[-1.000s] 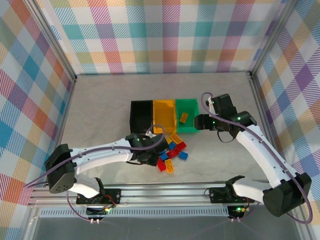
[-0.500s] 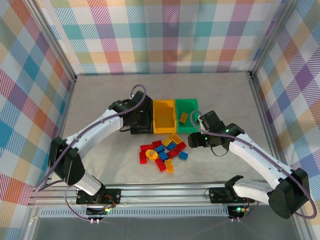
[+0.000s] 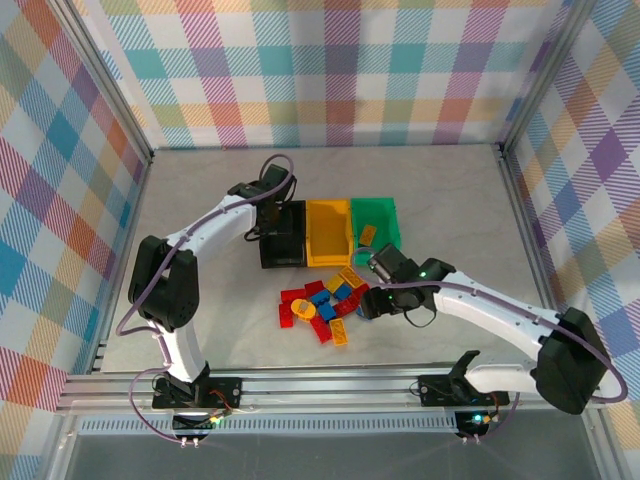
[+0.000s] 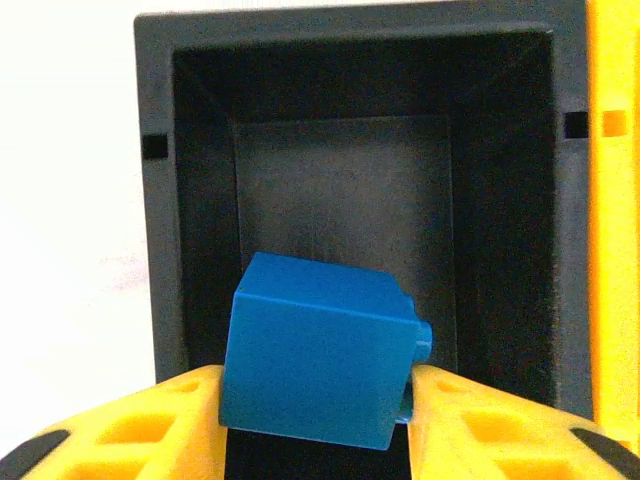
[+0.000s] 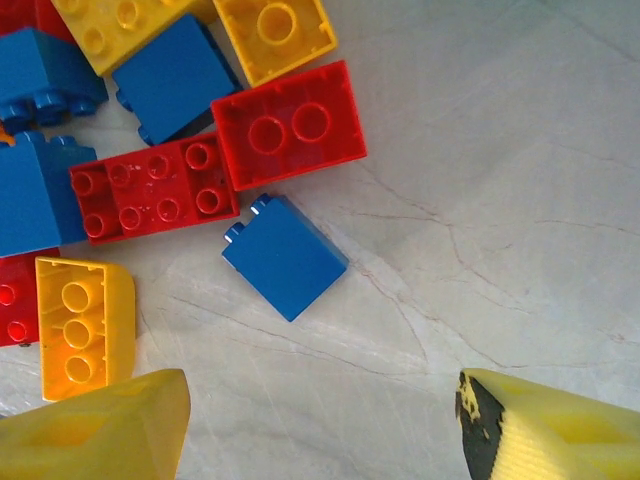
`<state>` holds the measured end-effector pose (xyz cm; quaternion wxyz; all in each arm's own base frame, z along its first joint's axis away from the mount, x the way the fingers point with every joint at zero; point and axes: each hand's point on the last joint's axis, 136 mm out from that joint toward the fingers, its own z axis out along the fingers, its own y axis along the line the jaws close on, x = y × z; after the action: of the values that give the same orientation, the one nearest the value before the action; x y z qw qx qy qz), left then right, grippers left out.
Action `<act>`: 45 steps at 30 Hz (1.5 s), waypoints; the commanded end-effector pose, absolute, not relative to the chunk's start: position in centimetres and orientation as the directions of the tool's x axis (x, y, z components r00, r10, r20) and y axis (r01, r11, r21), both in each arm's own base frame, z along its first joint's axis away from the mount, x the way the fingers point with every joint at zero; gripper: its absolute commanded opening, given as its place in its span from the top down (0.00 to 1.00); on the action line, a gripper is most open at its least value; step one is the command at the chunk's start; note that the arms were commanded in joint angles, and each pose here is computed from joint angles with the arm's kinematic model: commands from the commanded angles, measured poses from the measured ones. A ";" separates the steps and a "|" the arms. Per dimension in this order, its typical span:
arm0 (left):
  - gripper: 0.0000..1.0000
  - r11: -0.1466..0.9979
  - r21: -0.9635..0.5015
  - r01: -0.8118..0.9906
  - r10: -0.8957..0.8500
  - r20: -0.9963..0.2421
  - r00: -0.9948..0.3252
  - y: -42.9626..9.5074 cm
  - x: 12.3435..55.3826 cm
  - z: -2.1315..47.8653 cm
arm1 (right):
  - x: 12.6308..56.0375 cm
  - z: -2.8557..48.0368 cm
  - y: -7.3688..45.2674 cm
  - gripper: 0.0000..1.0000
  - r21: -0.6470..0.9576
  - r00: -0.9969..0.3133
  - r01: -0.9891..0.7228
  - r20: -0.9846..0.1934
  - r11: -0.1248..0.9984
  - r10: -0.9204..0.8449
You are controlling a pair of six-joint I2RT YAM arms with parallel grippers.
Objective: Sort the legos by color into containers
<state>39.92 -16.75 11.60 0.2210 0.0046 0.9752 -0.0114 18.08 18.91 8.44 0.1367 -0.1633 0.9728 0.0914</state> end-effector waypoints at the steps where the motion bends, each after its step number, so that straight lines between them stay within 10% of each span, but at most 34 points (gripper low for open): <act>1: 0.46 0.998 -0.050 0.028 0.001 -0.481 -0.877 -16.7 39.9 14.3 | 18.1 7.5 19.4 0.29 0.123 -0.913 -0.335 -0.290 0.934 -0.289; 8: 0.32 0.995 -0.093 0.020 -0.031 -0.517 -0.855 -16.1 38.3 16.2 | 18.1 5.8 20.0 0.29 0.088 -0.912 -0.351 -0.259 0.932 -0.319; 36: 0.28 0.983 -0.184 -0.008 -0.113 -0.569 -0.814 -12.7 30.4 21.0 | 20.3 3.0 22.3 0.29 0.044 -0.860 -0.459 -0.273 0.887 -0.432; 45: 0.27 0.983 -0.184 0.000 -0.109 -0.587 -0.802 -12.4 30.0 22.0 | 20.2 2.1 21.9 0.43 0.015 -0.864 -0.462 -0.232 0.887 -0.447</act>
<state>30.83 -12.96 21.24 0.3113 -0.0289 0.9457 -0.0895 19.95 21.74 1.77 0.1085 -0.2312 0.9660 0.0403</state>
